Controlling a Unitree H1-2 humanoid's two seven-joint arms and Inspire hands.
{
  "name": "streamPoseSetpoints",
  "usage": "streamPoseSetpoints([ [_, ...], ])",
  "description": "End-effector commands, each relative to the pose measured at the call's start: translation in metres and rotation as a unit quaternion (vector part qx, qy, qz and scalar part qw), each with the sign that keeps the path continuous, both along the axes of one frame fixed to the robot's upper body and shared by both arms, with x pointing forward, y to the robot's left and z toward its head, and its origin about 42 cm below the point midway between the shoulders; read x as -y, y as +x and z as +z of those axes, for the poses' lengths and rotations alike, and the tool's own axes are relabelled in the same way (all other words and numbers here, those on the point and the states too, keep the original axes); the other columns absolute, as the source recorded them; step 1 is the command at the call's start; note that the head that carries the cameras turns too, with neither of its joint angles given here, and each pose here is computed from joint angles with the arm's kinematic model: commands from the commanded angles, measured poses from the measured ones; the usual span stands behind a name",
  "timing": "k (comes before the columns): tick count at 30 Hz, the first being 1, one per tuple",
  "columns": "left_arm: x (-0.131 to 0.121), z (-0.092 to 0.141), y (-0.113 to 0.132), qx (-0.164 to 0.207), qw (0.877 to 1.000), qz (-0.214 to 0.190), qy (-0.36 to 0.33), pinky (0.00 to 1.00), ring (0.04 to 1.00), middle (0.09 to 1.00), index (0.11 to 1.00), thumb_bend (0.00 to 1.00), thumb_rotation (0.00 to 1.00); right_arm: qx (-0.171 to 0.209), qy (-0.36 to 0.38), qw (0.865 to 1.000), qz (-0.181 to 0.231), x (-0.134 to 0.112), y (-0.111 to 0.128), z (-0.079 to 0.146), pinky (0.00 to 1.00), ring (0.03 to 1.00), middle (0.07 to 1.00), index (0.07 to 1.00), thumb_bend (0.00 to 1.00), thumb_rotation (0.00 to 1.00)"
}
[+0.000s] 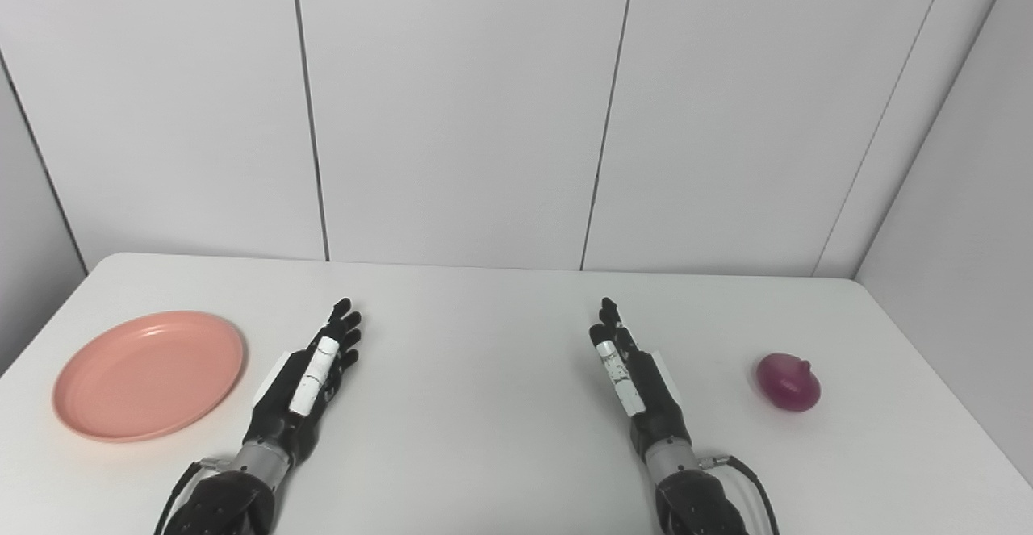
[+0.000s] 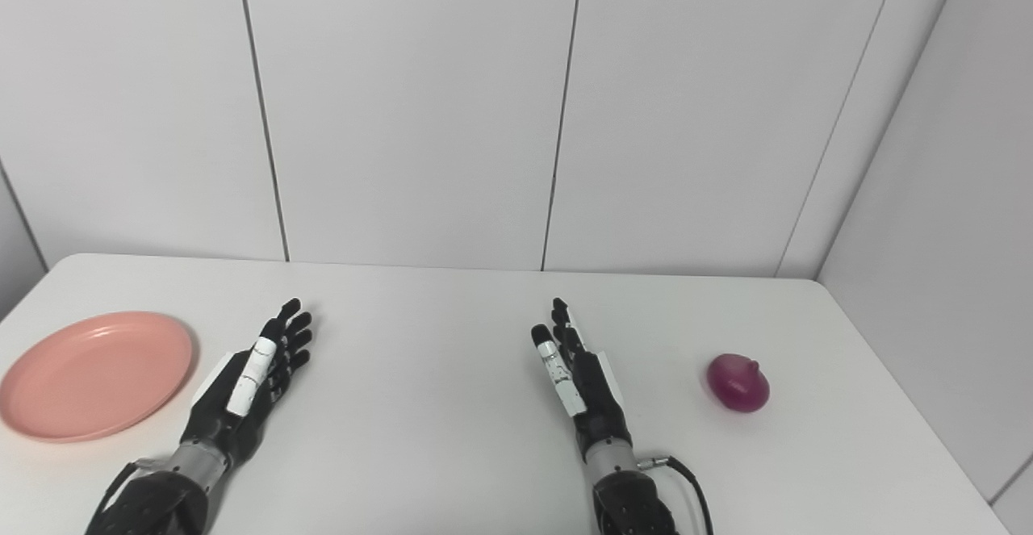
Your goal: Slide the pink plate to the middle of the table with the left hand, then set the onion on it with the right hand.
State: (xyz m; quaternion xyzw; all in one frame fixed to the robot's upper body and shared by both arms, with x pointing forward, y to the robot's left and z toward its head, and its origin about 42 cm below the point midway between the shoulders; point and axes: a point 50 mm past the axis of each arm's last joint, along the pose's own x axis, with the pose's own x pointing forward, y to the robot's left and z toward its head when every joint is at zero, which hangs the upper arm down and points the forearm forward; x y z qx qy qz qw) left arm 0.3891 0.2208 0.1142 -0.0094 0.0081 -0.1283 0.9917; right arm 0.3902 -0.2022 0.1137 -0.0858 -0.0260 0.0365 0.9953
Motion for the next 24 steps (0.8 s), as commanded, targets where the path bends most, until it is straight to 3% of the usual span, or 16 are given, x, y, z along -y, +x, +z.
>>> streamPoseSetpoints([
  [1, 0.0064, 0.0242, 0.0111, 0.05, 0.999, -0.013, -0.011, 1.0, 1.0, 1.0, 1.0, 0.79, 0.92, 0.058, 0.009, 0.998, 0.005, -0.0046, 0.013, 0.0247, 1.0, 0.995, 0.991, 1.0, 0.64, 0.94],
  [15, 0.0061, 0.0228, 0.0129, 0.051, 0.999, -0.011, 0.002, 1.0, 1.0, 1.0, 1.0, 0.82, 0.81, 0.056, 0.006, 0.998, 0.006, -0.0037, 0.0126, 0.0244, 1.0, 0.992, 0.988, 1.0, 0.65, 0.94],
  [24, 0.0064, 0.0231, 0.0127, 0.054, 0.998, -0.011, 0.0, 1.0, 1.0, 1.0, 1.0, 0.8, 0.81, 0.059, 0.008, 0.998, 0.006, -0.0031, 0.0124, 0.0248, 1.0, 0.995, 0.993, 1.0, 0.64, 0.93],
])
